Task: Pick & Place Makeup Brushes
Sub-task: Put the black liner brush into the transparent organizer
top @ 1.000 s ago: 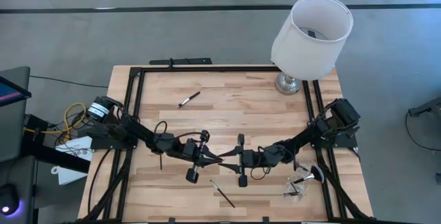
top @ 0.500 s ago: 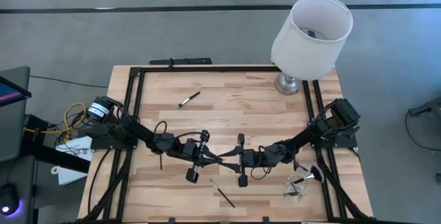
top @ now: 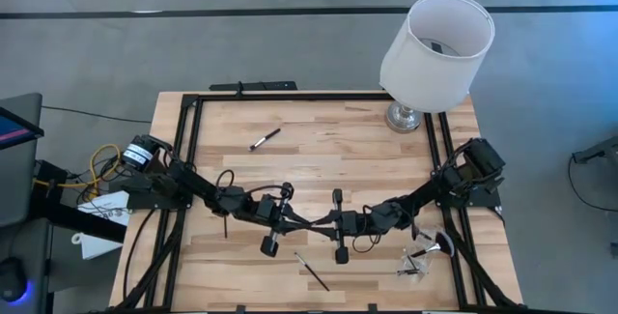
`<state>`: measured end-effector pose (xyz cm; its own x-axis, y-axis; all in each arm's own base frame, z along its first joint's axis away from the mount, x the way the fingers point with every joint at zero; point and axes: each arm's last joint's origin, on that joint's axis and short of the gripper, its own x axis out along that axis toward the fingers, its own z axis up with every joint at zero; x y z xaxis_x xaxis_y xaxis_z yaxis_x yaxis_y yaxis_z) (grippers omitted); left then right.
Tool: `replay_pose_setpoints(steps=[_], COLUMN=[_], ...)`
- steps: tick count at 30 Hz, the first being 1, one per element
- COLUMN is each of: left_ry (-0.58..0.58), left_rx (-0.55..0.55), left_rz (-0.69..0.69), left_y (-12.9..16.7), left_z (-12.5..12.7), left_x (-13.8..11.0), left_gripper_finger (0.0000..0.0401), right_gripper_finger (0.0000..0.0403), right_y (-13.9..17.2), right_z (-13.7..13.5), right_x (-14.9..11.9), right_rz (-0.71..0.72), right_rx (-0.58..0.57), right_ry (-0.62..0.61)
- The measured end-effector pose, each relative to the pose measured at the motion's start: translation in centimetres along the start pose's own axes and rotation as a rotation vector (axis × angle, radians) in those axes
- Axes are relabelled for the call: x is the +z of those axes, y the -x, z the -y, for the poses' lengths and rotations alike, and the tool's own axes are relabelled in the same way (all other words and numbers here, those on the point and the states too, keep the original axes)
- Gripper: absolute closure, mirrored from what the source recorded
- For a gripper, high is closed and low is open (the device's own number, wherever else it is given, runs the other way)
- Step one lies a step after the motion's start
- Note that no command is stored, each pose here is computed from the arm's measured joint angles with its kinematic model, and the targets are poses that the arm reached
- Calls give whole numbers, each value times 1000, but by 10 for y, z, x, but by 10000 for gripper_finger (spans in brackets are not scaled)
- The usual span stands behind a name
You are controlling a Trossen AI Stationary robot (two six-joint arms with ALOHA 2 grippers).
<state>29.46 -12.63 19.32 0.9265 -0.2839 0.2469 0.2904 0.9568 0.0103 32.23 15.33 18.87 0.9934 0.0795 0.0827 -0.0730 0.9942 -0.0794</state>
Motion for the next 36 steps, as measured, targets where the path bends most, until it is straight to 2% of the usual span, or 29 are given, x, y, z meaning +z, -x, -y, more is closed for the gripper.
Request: replay_pose_setpoints(steps=[9, 16, 22, 28, 31, 36], left_ry=[20, 20, 25, 16, 14, 14], left_rx=[1, 2, 1, -14, -28, -43], left_rz=[-4, -17, -41, -146, -179, -197], left_y=[0, 0, 1, 8, 14, 19], left_z=[0, 0, 1, 6, 9, 13], left_x=[0, -1, 5, 25, 37, 48], left_gripper_finger=[370, 312, 252, 210, 203, 201], right_gripper_finger=[397, 400, 401, 401, 400, 400], right_y=[0, 8, 32, 72, 98, 138], right_z=[0, -10, -19, -32, -40, -47], right_x=[0, 2, 29, 46, 52, 73], right_rz=[3, -79, -191, -381, -474, -538], right_rx=[-3, -110, -157, -99, -77, -16], right_ry=[-3, 27, 8, -152, -253, -403])
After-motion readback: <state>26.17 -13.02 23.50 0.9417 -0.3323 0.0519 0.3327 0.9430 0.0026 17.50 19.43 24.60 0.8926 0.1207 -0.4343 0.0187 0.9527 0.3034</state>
